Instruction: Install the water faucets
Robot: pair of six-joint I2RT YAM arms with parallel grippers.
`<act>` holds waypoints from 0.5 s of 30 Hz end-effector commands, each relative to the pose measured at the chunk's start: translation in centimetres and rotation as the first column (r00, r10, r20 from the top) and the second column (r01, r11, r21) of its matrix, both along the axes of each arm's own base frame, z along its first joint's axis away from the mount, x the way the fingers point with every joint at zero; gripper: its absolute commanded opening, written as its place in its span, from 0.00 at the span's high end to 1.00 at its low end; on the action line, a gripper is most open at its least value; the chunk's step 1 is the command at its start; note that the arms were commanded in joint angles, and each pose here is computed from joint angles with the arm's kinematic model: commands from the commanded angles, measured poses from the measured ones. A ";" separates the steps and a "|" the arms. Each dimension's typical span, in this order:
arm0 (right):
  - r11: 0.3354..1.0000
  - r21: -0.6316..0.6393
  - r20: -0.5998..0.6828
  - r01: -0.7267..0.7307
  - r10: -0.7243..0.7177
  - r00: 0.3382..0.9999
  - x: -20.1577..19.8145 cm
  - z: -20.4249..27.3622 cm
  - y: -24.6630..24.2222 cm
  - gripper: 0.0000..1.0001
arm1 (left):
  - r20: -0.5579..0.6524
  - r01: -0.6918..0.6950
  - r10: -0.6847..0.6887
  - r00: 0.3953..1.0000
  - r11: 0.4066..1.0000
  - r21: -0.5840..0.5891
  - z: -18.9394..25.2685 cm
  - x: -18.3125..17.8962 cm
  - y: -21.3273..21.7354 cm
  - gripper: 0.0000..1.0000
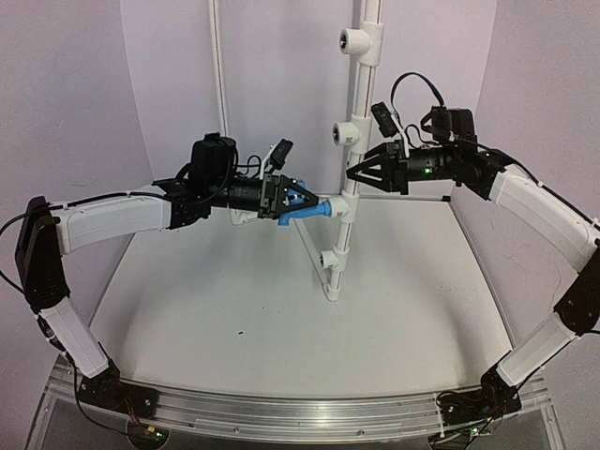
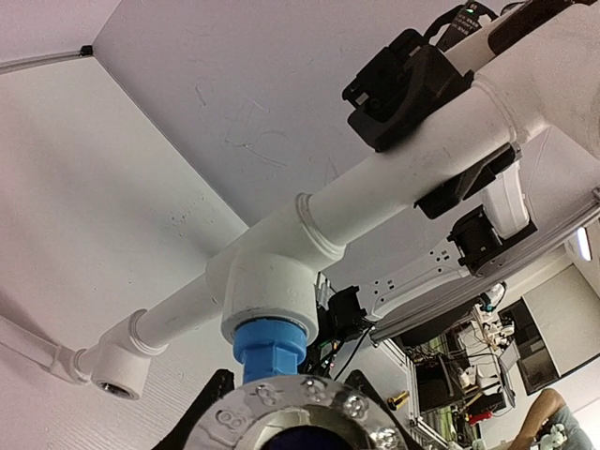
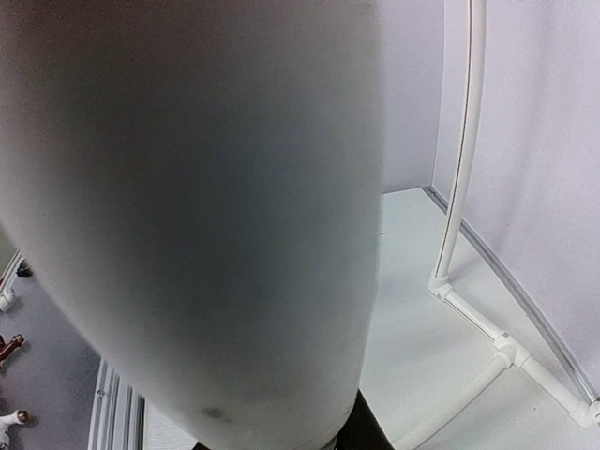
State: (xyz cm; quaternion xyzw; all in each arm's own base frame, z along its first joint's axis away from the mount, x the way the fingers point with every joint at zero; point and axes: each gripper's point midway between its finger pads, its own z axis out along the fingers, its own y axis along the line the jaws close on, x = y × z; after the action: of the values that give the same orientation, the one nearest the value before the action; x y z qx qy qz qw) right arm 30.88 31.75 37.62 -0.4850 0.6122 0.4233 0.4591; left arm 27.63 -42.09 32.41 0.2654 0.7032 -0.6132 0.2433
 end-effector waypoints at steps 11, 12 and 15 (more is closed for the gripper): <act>0.998 -0.069 -0.272 0.008 -0.026 0.962 -1.1 -3.2 -0.1 1.00 | -0.184 -0.301 0.316 0.931 0.948 0.103 -2.1 4.3 2.7 0.75; 0.998 -0.068 -0.272 0.007 -0.025 0.962 -1.1 -3.2 -0.1 1.00 | -0.145 -0.287 0.298 0.943 0.953 0.094 -1.6 4.1 2.7 0.68; 0.998 -0.066 -0.272 0.000 -0.019 0.962 -1.2 -3.2 -0.1 1.00 | -0.055 -0.240 0.245 0.968 0.967 0.081 -0.7 3.7 2.3 0.50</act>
State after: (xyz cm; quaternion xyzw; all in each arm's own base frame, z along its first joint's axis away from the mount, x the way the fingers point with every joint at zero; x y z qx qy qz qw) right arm 31.14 31.82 37.60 -0.4810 0.6161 0.4188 0.4623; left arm 28.15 -41.80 32.29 0.2240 0.7264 -0.5949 0.2611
